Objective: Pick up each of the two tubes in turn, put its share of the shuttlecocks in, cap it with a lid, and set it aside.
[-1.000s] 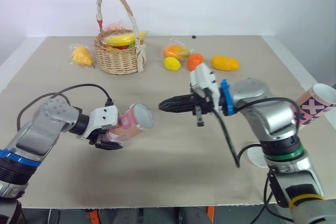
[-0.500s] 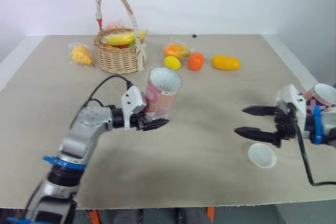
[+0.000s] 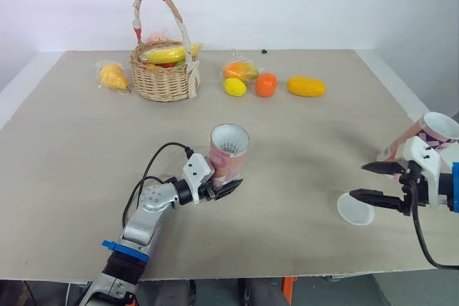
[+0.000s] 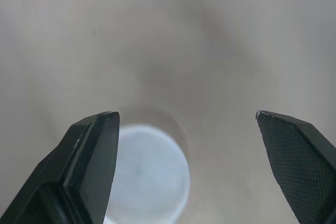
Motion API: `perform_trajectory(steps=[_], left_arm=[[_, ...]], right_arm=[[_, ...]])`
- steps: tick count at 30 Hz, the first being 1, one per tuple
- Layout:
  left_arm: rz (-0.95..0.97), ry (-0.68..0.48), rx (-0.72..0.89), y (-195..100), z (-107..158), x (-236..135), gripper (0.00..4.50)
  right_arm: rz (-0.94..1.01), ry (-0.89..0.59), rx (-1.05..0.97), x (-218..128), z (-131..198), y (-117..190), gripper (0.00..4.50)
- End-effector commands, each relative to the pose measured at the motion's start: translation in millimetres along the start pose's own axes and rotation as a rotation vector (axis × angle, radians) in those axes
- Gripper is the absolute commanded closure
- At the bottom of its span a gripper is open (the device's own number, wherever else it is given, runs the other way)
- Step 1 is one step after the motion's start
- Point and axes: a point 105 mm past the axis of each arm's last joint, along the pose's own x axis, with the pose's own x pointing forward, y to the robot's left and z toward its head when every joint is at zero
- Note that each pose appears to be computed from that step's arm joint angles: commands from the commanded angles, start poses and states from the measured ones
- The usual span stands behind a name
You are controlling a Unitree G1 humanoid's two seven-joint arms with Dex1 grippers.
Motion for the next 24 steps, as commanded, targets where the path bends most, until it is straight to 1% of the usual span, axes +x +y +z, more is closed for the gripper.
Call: perform_trajectory(steps=[1,4,12,13,14,15,17,18,19,20,21,22,23,24], left_arm=[[0.004,0.011,-0.011,-3.9,-10.6,-0.6,1.22],[0.000,0.030,-0.030,-7.0,-19.6,-1.8,1.22],[-0.021,0.027,-0.051,-12.2,-19.3,1.2,1.22],[-0.022,0.027,-0.053,-12.5,-19.1,1.4,1.22],[-0.022,0.027,-0.054,-12.7,-19.0,1.4,1.22],[-0.023,0.027,-0.056,-12.9,-18.8,1.4,1.22],[-0.023,0.028,-0.058,-12.9,-18.6,1.2,1.22],[-0.024,0.030,-0.058,-12.7,-18.5,1.1,1.22],[-0.024,0.031,-0.058,-12.6,-18.4,1.0,1.22],[-0.025,0.032,-0.058,-12.4,-18.2,0.9,1.22],[-0.025,0.031,-0.057,-11.9,-17.6,0.9,1.22],[-0.024,0.030,-0.057,-11.3,-16.9,0.9,1.22],[-0.025,0.028,-0.057,-10.9,-16.3,0.8,1.22],[-0.025,0.028,-0.057,-10.5,-16.0,0.7,1.22]], right_arm=[[-0.001,0.046,-0.031,-0.9,-8.7,-2.3,0.05],[-0.002,0.067,-0.030,4.7,-19.0,-1.7,0.05],[-0.014,0.067,-0.007,18.7,-33.9,-2.0,0.05],[-0.012,0.068,-0.007,20.1,-34.8,-1.6,0.44],[-0.011,0.067,-0.007,21.0,-35.1,-1.3,0.58],[-0.009,0.066,-0.007,21.5,-34.9,-1.1,0.88],[-0.010,0.060,-0.008,22.5,-33.6,-1.3,1.83],[-0.009,0.058,-0.007,23.0,-33.1,-1.3,2.45],[-0.009,0.057,-0.008,23.3,-32.8,-1.3,2.79],[-0.009,0.056,-0.008,23.5,-32.6,-1.3,3.46],[-0.006,0.056,-0.009,23.7,-32.3,-1.0,3.77],[-0.004,0.055,-0.010,23.9,-32.0,-0.9,4.32],[-0.003,0.054,-0.012,24.0,-31.4,-0.8,4.42],[0.001,0.048,-0.014,24.1,-29.9,-0.6,4.42]])
